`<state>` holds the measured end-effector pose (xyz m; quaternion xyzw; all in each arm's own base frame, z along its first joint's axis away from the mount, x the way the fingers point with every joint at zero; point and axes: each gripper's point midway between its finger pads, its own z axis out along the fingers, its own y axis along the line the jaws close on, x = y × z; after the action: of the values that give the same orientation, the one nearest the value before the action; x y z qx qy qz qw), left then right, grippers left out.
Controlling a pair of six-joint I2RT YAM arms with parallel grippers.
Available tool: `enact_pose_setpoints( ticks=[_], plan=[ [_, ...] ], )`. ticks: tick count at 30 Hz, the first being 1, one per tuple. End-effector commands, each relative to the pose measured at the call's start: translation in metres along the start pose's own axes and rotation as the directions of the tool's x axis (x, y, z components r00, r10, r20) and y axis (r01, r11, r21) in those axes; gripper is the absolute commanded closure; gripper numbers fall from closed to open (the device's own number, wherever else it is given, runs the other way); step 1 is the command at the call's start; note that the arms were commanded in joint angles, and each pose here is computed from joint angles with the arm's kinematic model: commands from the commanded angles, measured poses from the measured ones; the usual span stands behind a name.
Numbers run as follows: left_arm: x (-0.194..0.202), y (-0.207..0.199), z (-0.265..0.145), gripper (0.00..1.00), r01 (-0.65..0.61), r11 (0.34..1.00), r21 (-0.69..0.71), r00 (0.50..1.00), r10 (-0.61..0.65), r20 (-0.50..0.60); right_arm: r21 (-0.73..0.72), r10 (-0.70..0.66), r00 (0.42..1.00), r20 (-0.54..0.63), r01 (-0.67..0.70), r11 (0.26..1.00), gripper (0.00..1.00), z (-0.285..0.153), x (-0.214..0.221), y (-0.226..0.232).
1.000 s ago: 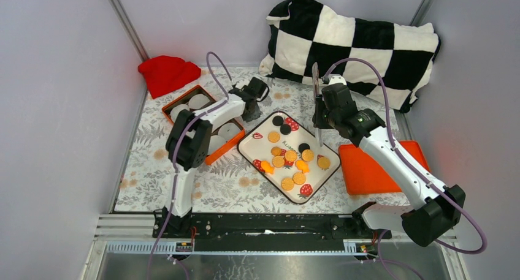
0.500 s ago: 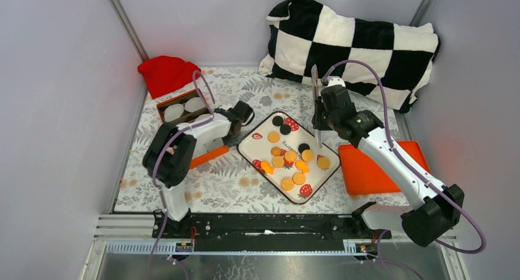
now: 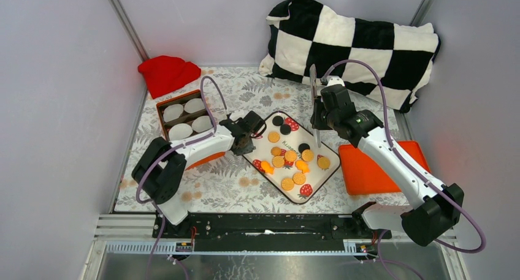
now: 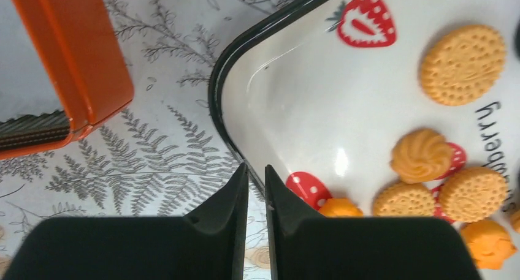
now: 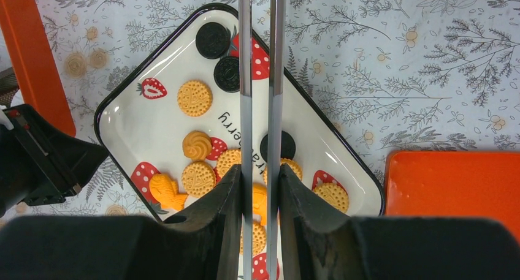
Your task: Pack the cookies
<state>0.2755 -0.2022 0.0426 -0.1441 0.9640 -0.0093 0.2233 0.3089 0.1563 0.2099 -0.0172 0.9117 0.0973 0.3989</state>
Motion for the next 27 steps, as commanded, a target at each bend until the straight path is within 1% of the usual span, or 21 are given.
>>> enact_pose_setpoints(
  ticks=[1,4,8,10,14,17,20,23,27],
  plan=[
    [0.006,-0.005,0.010,0.82,0.011,0.999,-0.032,0.999,-0.012,-0.041,-0.030,0.023,0.996,0.088,-0.021,0.999,0.78,-0.014,-0.024,0.007],
    [0.020,-0.004,0.008,0.84,-0.010,0.999,-0.043,0.996,0.006,-0.087,-0.012,0.018,0.996,0.090,-0.017,1.000,0.78,-0.017,-0.024,0.003],
    [0.031,-0.006,-0.014,0.84,-0.015,0.999,-0.037,0.998,0.012,-0.069,-0.010,0.021,0.997,0.078,-0.020,1.000,0.78,-0.014,-0.021,0.003],
    [0.040,-0.005,-0.016,0.84,-0.024,0.999,-0.039,0.996,0.021,-0.083,-0.020,0.027,0.997,0.068,-0.025,0.999,0.78,-0.012,-0.019,0.006],
    [0.058,0.003,0.000,0.85,-0.047,0.996,-0.075,0.991,0.037,-0.130,-0.039,0.032,0.998,0.049,-0.030,0.999,0.78,-0.008,-0.016,0.011],
    [0.065,0.002,0.016,0.85,-0.063,0.994,-0.089,0.989,0.050,-0.141,-0.036,0.034,0.998,0.049,-0.032,0.999,0.78,-0.009,-0.017,0.010],
    [0.065,0.001,0.030,0.85,-0.089,0.988,-0.123,0.987,0.071,-0.143,-0.027,0.034,0.998,0.054,-0.033,0.999,0.77,-0.011,-0.018,0.008],
    [0.057,-0.013,0.038,0.85,-0.099,0.989,-0.109,0.989,0.086,-0.123,-0.023,0.036,0.998,0.060,-0.034,0.999,0.77,-0.012,-0.019,0.007],
    [0.022,-0.035,0.044,0.85,-0.087,0.991,-0.100,0.995,0.082,-0.053,-0.029,0.043,0.997,0.063,-0.041,0.999,0.77,-0.013,-0.020,0.008]
  ],
)
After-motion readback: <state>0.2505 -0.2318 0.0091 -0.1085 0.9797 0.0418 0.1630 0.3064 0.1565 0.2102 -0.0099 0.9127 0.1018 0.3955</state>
